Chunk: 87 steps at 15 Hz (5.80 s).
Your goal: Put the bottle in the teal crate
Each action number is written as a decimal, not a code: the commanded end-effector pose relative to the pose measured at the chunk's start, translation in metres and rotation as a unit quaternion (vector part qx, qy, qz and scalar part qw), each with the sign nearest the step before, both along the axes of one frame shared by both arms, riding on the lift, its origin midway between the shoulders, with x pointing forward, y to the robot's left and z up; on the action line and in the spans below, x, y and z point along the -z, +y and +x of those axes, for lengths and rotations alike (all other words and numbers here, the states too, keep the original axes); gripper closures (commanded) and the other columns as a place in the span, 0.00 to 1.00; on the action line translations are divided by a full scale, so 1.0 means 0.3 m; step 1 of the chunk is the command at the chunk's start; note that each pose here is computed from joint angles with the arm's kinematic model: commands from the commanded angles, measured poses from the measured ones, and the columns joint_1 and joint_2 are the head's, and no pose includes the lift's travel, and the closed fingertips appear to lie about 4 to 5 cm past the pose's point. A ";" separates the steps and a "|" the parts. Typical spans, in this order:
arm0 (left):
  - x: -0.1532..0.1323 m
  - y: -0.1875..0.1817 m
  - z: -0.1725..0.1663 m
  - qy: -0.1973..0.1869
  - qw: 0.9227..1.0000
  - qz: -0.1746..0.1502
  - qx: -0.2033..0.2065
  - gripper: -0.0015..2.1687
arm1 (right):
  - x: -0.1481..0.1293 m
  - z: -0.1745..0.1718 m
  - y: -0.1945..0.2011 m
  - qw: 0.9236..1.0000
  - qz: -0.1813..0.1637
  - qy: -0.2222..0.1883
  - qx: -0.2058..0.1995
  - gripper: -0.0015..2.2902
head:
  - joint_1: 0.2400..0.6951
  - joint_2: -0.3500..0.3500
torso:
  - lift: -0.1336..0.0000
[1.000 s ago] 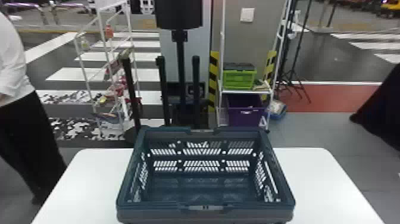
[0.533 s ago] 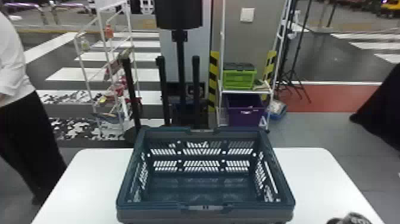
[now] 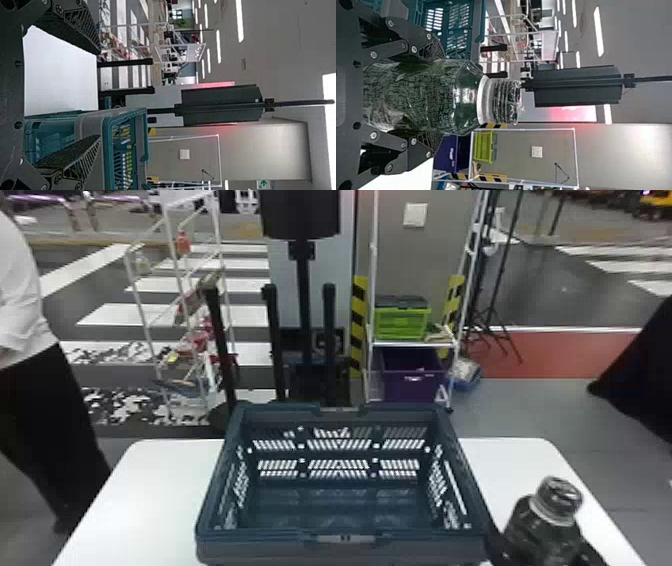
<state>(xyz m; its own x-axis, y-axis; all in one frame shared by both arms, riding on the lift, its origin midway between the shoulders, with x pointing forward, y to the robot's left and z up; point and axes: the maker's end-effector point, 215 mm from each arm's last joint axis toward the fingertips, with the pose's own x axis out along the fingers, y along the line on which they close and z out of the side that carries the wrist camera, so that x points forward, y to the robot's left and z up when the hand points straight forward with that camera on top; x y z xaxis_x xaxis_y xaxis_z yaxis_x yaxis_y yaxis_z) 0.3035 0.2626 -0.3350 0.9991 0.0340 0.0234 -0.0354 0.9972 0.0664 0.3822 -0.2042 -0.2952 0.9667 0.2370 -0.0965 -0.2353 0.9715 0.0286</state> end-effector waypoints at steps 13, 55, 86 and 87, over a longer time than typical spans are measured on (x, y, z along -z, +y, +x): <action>0.005 0.010 -0.003 0.002 1.000 0.000 -0.001 0.07 | 0.063 0.386 0.332 0.984 -0.047 0.152 -0.078 0.95 | 0.57 0.50 | 1.00; 0.031 0.069 -0.013 0.006 1.000 0.002 -0.013 0.07 | 0.485 0.733 0.621 0.937 -0.017 0.328 -0.123 0.01 | 0.57 0.50 | 1.00; -0.069 0.029 -0.076 -0.035 0.999 0.000 -0.002 0.07 | 0.078 -0.092 0.060 0.998 0.021 -0.040 0.041 0.02 | 0.57 0.50 | 1.00; -0.071 0.029 -0.075 -0.036 0.999 0.000 -0.002 0.07 | 0.083 -0.116 0.056 0.998 0.022 -0.040 0.044 0.02 | 0.57 0.50 | 1.00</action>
